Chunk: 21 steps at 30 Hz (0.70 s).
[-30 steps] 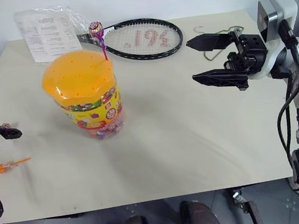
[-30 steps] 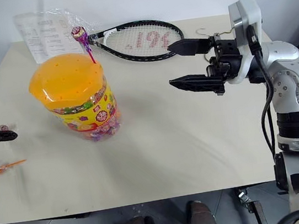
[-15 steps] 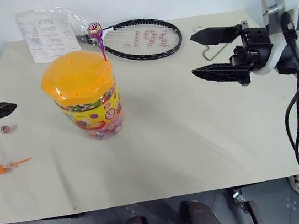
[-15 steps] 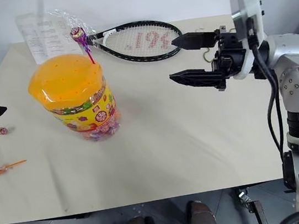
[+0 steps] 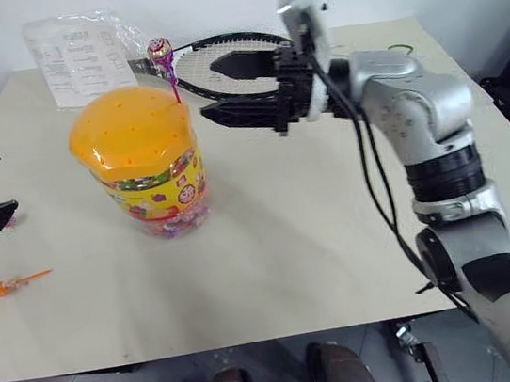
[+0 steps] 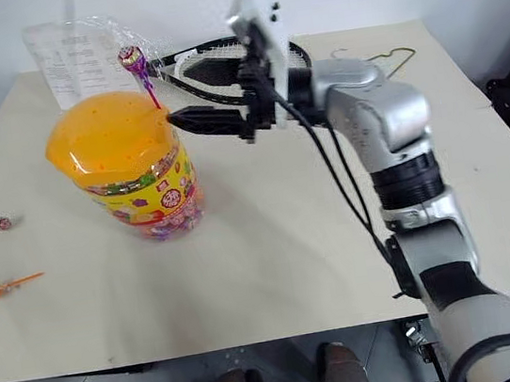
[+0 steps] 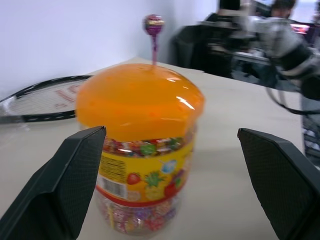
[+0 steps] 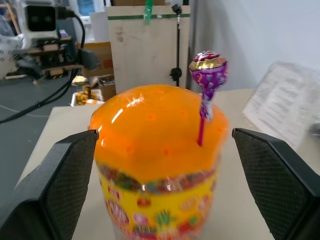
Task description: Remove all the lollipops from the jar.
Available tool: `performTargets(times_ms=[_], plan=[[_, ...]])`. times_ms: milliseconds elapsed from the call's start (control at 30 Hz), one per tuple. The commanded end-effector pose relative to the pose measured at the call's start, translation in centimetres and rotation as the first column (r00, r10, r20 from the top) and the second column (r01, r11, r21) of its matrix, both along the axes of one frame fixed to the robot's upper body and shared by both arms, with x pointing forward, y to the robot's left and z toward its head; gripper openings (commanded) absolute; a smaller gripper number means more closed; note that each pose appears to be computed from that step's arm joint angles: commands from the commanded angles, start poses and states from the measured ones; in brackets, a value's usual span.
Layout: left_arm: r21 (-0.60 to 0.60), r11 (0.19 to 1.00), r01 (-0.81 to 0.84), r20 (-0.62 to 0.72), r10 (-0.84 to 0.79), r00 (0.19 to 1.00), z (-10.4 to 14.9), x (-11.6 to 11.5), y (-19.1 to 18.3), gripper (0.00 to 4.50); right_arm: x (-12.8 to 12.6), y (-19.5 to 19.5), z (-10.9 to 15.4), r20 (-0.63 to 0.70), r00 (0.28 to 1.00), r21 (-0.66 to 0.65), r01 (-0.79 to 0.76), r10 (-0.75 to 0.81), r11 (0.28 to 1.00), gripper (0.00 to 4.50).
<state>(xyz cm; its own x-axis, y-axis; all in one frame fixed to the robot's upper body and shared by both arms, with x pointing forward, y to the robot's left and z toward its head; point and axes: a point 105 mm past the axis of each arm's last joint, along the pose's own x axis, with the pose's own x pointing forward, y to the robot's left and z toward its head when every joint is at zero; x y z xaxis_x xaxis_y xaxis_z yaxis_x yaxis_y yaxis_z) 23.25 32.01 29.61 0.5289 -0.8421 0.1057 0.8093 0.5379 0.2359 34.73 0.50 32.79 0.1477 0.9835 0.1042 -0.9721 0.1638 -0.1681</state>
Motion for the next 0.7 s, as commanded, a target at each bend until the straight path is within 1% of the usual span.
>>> performTargets(times_ms=[33, 167, 367, 467, 700], plan=[[0.046, 0.996, 0.08, 0.088, -0.083, 0.993, 0.6, -0.9, -0.4, 4.48, 0.5, 0.7, 1.5, 0.02, 1.0, 0.052, -0.007, 0.006, 0.999, 4.5], [0.031, 0.996, 0.079, 0.108, -0.082, 0.991, 0.5, -0.6, -1.1, 4.48, 1.0, 2.5, 2.3, 0.017, 0.999, 0.092, -0.045, 0.044, 0.995, 4.5], [0.016, 0.997, 0.081, 0.119, -0.082, 0.99, 0.4, -0.6, -1.4, 4.48, 1.3, 4.9, 2.8, 0.015, 0.997, 0.1, -0.081, 0.08, 0.992, 4.5], [0.014, 0.997, 0.079, 0.124, -0.08, 0.989, 0.3, -0.6, -1.5, 4.5, 1.3, 5.5, 2.6, 0.012, 0.995, 0.083, -0.104, 0.103, 0.991, 3.86], [0.013, 0.997, 0.072, 0.142, -0.073, 0.987, 0.5, -0.7, -1.6, 4.5, 0.8, 6.0, 2.7, 0.022, 0.989, 0.064, -0.144, 0.143, 0.987, 1.48]])
